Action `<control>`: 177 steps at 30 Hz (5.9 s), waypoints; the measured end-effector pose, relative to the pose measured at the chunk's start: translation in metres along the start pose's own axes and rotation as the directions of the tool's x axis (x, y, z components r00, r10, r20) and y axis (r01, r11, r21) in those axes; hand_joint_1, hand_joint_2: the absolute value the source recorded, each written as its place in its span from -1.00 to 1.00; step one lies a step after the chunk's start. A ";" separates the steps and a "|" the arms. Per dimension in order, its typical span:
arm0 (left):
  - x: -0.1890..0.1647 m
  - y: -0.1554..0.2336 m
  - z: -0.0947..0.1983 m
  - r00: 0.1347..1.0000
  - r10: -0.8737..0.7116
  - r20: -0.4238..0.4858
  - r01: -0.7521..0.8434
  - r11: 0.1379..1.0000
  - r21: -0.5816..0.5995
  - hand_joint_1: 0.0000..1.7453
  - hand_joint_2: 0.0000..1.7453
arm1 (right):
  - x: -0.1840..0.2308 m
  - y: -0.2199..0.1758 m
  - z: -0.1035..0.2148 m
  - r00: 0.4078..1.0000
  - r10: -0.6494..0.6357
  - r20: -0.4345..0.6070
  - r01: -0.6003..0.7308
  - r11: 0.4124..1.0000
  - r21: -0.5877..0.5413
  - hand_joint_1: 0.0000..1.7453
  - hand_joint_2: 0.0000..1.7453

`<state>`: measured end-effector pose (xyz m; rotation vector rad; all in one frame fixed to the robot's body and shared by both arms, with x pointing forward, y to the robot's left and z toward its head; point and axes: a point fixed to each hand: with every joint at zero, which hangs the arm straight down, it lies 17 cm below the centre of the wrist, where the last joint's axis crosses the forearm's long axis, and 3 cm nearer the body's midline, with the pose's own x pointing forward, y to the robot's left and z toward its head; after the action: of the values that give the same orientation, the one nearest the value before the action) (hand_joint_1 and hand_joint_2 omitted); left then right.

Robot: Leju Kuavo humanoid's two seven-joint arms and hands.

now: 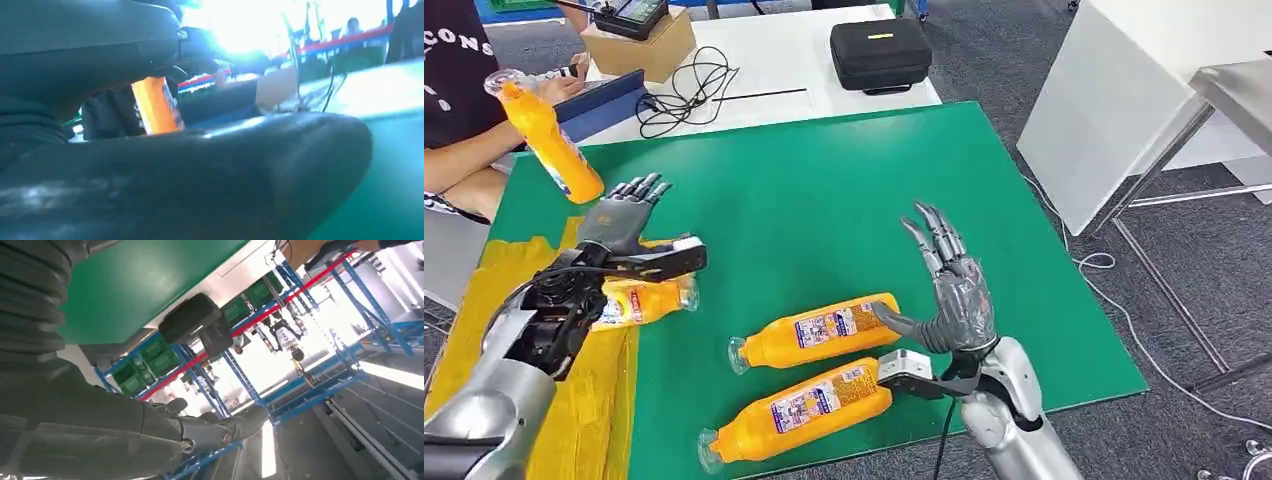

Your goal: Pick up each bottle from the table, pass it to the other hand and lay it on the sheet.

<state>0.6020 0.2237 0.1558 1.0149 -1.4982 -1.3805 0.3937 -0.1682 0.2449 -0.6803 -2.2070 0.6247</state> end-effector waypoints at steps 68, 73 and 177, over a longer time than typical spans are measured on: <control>0.128 0.180 0.131 0.470 0.528 0.707 -0.856 0.470 0.218 -1.00 1.00 | -0.076 0.220 0.022 0.955 0.295 0.023 -0.200 0.585 0.786 -1.00 1.00; 0.127 0.174 0.133 0.472 0.538 0.698 -0.857 0.466 0.220 -1.00 1.00 | -0.069 0.212 0.014 0.956 0.292 0.019 -0.215 0.657 0.723 -1.00 1.00; 0.120 0.165 0.123 0.448 0.600 0.663 -0.878 0.437 0.198 -1.00 1.00 | -0.129 0.225 0.055 0.891 0.419 -0.174 -0.117 0.582 0.805 1.00 1.00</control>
<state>0.4436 0.1599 0.3218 0.0624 -2.4195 -0.5146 0.4905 -0.0955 0.0091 -0.5880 -1.2779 1.4017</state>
